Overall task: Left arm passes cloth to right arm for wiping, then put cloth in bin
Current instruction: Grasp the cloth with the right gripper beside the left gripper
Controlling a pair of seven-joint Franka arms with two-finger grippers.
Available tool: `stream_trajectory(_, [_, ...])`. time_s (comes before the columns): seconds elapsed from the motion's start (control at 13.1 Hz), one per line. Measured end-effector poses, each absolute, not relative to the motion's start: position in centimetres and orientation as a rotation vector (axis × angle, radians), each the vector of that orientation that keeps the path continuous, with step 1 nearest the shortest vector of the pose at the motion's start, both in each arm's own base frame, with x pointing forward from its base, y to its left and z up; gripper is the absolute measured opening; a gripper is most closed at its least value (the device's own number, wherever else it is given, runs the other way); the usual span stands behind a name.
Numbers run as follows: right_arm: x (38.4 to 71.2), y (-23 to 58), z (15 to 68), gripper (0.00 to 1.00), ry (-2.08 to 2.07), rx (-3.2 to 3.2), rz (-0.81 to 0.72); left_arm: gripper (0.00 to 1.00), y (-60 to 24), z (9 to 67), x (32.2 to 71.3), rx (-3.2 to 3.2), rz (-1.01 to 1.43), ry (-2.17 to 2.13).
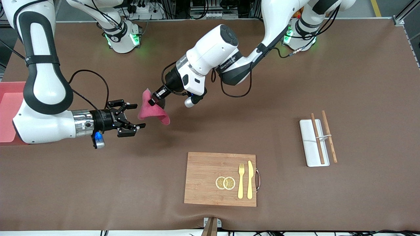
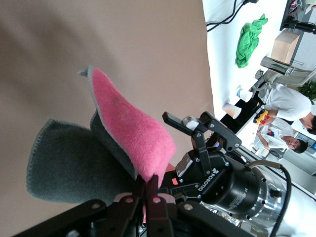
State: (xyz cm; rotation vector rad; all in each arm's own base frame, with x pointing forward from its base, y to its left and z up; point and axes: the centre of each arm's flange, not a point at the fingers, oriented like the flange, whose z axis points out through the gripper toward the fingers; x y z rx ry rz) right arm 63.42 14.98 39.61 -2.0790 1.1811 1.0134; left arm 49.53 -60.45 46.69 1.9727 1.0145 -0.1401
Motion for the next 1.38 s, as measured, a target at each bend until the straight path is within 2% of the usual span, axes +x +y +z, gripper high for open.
stream_trajectory(0.15, [63.1, 16.1, 39.5, 0.95, 1.167, -2.091, 1.025, 0.03, -60.4, 46.6, 49.6, 1.973, -0.14, 1.015])
stream_trajectory(0.69, [63.0, 16.3, 39.1, 0.11, 1.149, -2.099, 1.03, 0.03, -60.3, 46.9, 49.8, 1.967, -0.133, 1.017])
stream_trajectory(0.77, [63.1, 16.4, 39.3, 0.03, 1.141, -2.102, 1.017, 0.03, -60.2, 46.9, 49.9, 1.966, -0.132, 1.017])
stream_trajectory(0.84, [63.4, 16.3, 39.6, 0.03, 1.137, -2.11, 0.986, 0.04, -60.0, 47.0, 50.1, 1.963, -0.129, 1.02])
stream_trajectory(0.92, [63.8, 16.1, 39.7, 0.03, 1.136, -2.125, 0.941, 0.1, -59.7, 47.0, 50.5, 1.959, -0.124, 1.026])
stream_trajectory(1.15, [64.9, 15.0, 39.1, 0.03, 1.122, -2.242, 0.759, 0.43, -58.8, 48.3, 51.6, 1.942, -0.111, 1.032])
stream_trajectory(1.38, [66.0, 14.9, 35.3, 0.03, 1.013, -2.333, 0.634, 0.77, -54.7, 51.8, 54.3, 2.033, -0.107, 1.078])
